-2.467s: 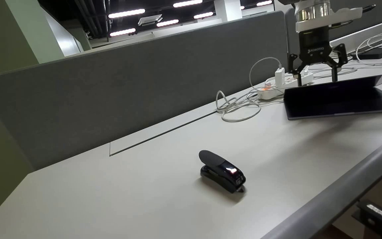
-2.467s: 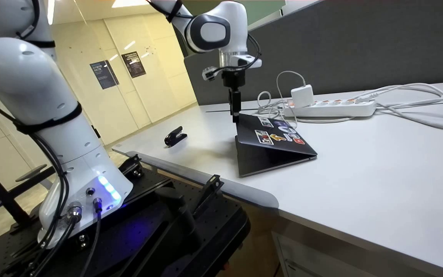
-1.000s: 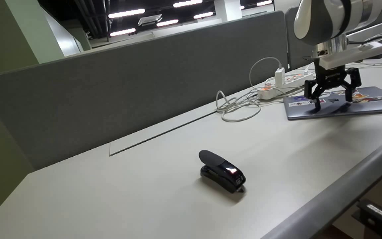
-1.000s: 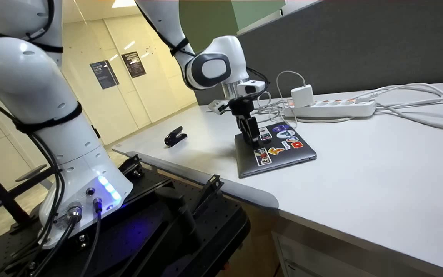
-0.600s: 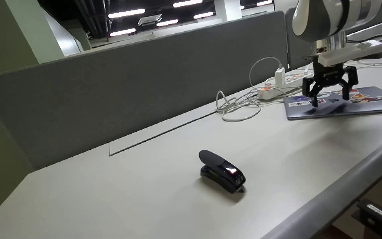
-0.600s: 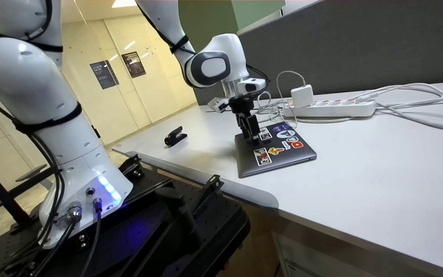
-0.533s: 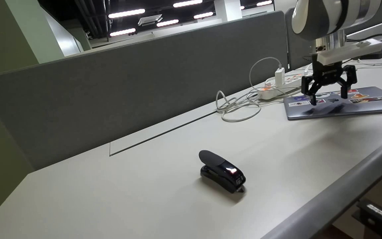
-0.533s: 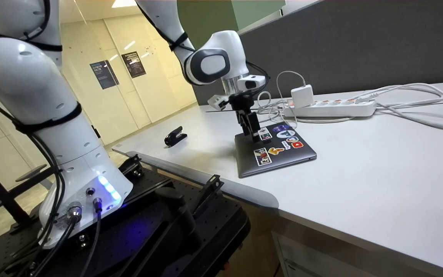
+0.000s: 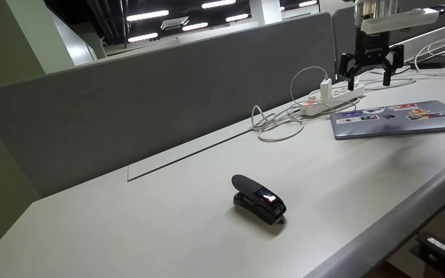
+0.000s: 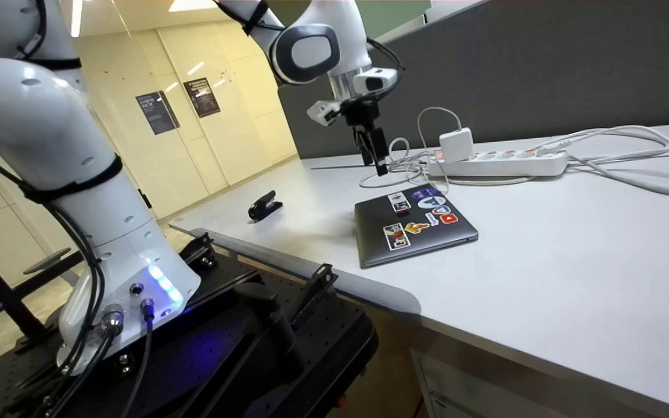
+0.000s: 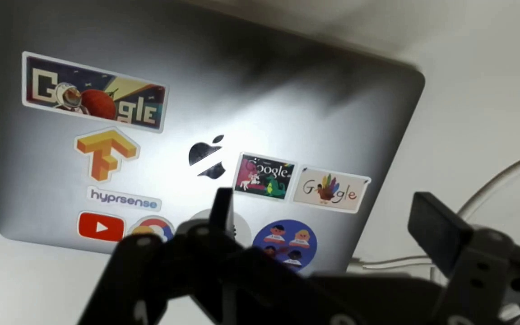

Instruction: Close the laptop.

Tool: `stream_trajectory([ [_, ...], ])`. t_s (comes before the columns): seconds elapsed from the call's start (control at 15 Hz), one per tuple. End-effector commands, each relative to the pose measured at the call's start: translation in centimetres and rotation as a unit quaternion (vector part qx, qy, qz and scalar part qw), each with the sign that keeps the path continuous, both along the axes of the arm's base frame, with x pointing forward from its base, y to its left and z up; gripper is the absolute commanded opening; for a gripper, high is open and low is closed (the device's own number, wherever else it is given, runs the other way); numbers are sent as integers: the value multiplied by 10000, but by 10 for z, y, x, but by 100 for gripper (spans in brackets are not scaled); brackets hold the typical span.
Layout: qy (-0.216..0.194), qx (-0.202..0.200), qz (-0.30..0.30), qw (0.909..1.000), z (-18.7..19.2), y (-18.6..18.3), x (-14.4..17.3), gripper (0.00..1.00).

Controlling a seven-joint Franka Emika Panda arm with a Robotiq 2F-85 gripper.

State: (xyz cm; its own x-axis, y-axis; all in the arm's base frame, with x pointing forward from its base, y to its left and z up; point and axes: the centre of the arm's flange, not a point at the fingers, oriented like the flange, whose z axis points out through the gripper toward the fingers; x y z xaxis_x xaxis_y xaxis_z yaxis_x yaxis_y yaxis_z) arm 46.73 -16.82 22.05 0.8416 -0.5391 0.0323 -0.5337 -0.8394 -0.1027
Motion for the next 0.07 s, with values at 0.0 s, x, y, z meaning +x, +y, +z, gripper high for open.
stream_trajectory([
  [0.0,-17,1,-1,10000,3,0,-1,100],
])
